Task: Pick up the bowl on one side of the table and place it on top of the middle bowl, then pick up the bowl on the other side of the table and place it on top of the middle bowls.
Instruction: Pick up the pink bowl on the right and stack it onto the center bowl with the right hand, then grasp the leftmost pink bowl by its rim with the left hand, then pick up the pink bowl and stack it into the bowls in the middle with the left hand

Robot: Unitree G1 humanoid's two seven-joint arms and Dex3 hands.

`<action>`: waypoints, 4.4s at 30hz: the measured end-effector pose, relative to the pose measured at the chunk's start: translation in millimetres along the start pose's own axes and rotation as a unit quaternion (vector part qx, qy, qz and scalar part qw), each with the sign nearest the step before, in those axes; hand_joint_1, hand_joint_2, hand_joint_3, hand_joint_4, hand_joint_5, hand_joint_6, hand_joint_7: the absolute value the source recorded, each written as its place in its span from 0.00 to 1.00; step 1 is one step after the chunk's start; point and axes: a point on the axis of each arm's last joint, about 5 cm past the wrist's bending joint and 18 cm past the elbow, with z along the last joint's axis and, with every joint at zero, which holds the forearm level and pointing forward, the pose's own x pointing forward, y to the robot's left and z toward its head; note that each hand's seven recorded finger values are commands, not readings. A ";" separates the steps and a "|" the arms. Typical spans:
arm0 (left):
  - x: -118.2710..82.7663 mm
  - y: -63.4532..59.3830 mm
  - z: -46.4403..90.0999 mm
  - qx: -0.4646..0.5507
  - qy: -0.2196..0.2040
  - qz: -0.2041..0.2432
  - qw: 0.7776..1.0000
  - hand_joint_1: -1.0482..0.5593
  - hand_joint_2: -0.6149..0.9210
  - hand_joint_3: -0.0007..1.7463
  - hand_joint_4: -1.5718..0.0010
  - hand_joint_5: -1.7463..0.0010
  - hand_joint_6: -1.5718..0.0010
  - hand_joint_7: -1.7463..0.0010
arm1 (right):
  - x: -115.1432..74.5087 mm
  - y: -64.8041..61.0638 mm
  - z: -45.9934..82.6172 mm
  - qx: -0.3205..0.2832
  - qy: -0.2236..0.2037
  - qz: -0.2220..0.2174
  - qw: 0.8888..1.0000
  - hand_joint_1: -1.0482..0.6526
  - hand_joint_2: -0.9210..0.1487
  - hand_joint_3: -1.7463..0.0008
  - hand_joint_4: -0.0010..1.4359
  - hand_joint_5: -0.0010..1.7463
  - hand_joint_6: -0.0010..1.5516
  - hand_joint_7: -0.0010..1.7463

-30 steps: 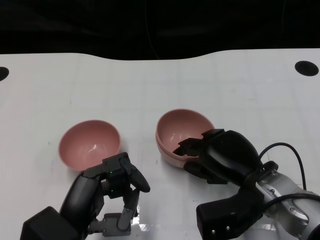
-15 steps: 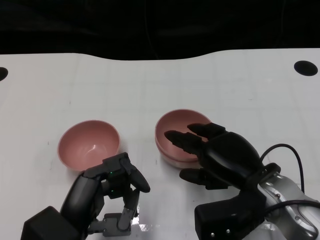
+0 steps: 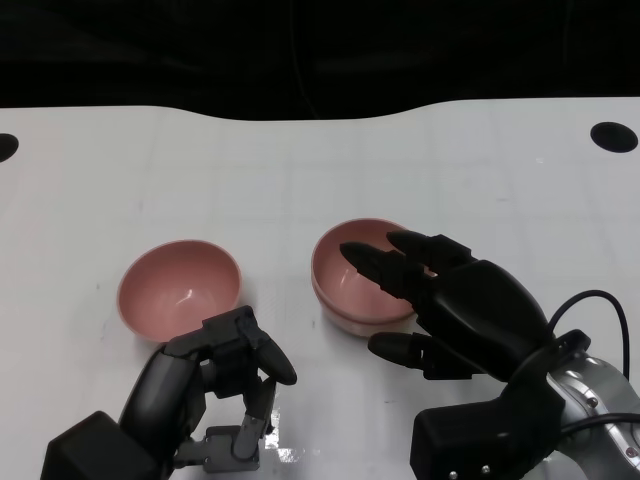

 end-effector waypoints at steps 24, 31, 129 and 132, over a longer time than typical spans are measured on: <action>2.5 3.9 -0.5 0.002 -0.008 0.016 1.000 0.55 0.68 0.72 0.48 0.09 0.49 0.24 | -82.6 4.0 -3.4 0.225 -0.012 -0.172 0.959 0.56 0.34 0.48 0.46 0.69 0.51 0.40; 2.1 5.2 -0.4 -0.002 -0.014 0.023 1.000 0.55 0.71 0.67 0.51 0.17 0.51 0.32 | -101.3 4.4 -1.7 0.303 -0.006 -0.182 0.935 0.61 0.48 0.26 0.58 0.79 0.58 0.53; 152.8 -24.0 39.0 0.567 -0.212 -0.271 0.748 0.48 0.94 0.19 0.47 0.00 0.50 0.19 | -94.6 12.1 7.1 0.386 0.067 -0.154 0.907 0.57 0.69 0.03 0.67 1.00 0.55 0.89; 153.5 -24.9 37.5 0.573 -0.210 -0.286 0.739 0.47 0.96 0.18 0.46 0.00 0.49 0.20 | -94.5 12.1 7.1 0.385 0.067 -0.154 0.907 0.58 0.69 0.03 0.67 1.00 0.55 0.89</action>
